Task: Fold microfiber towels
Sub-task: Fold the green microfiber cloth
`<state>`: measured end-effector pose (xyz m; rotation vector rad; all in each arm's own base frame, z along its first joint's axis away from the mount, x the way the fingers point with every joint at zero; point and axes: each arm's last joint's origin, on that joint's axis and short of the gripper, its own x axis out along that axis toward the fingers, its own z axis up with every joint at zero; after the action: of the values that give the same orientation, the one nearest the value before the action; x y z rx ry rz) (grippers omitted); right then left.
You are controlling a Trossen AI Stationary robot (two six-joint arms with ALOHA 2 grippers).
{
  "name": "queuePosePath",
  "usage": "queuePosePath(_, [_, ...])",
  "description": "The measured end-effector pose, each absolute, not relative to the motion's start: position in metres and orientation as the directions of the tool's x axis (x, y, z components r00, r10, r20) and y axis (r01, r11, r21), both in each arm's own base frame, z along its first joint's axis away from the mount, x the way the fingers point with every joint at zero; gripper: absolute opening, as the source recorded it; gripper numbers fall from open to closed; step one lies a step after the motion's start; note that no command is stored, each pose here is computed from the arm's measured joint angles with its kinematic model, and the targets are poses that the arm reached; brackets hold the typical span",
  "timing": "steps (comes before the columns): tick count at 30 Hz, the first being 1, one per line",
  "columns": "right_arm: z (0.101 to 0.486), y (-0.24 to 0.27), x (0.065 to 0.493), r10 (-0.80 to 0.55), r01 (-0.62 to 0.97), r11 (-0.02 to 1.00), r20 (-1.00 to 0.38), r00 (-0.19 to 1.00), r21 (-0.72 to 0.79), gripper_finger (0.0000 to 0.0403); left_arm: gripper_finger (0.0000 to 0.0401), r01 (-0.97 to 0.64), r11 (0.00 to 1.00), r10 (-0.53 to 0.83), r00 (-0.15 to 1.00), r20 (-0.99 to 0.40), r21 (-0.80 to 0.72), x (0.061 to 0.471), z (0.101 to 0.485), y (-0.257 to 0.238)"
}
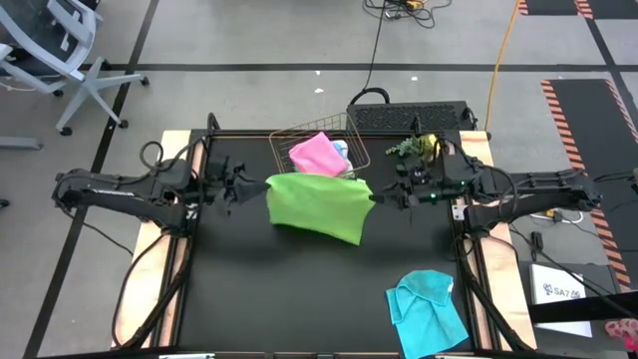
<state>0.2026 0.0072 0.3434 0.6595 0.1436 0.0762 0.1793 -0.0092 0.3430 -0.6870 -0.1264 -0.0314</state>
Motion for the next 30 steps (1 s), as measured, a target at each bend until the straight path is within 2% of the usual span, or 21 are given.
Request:
queuePosePath(6, [0.344, 0.031, 0.202, 0.190, -0.080, 0.736, -0.093, 0.977, 0.672, 0.0000, 0.0001, 0.140, 0.719, -0.063, 0.989, 0.137, -0.680, 0.177, 0.344, -0.027])
queuePosePath(13, [0.363, 0.051, 0.204, 0.285, -0.281, 0.640, 0.118, 0.951, 0.715, 0.0000, 0.0001, 0.281, 0.616, -0.140, 0.958, 0.249, -0.736, 0.170, 0.355, -0.048])
queuePosePath(16, [0.365, 0.058, 0.204, 0.303, -0.309, 0.600, 0.148, 0.941, 0.738, 0.0000, 0.0001, 0.306, 0.579, -0.141, 0.950, 0.277, -0.756, 0.167, 0.358, -0.057])
queuePosePath(26, [0.345, 0.078, 0.222, 0.327, -0.205, 0.471, 0.047, 0.944, 0.858, 0.0000, 0.0001, 0.169, 0.452, -0.126, 0.984, 0.125, -0.876, 0.189, 0.332, -0.091])
queuePosePath(30, [0.334, 0.078, 0.228, 0.325, -0.137, 0.502, -0.040, 0.945, 0.854, 0.0000, 0.0001, 0.085, 0.457, -0.123, 0.992, 0.032, -0.885, 0.199, 0.318, -0.095])
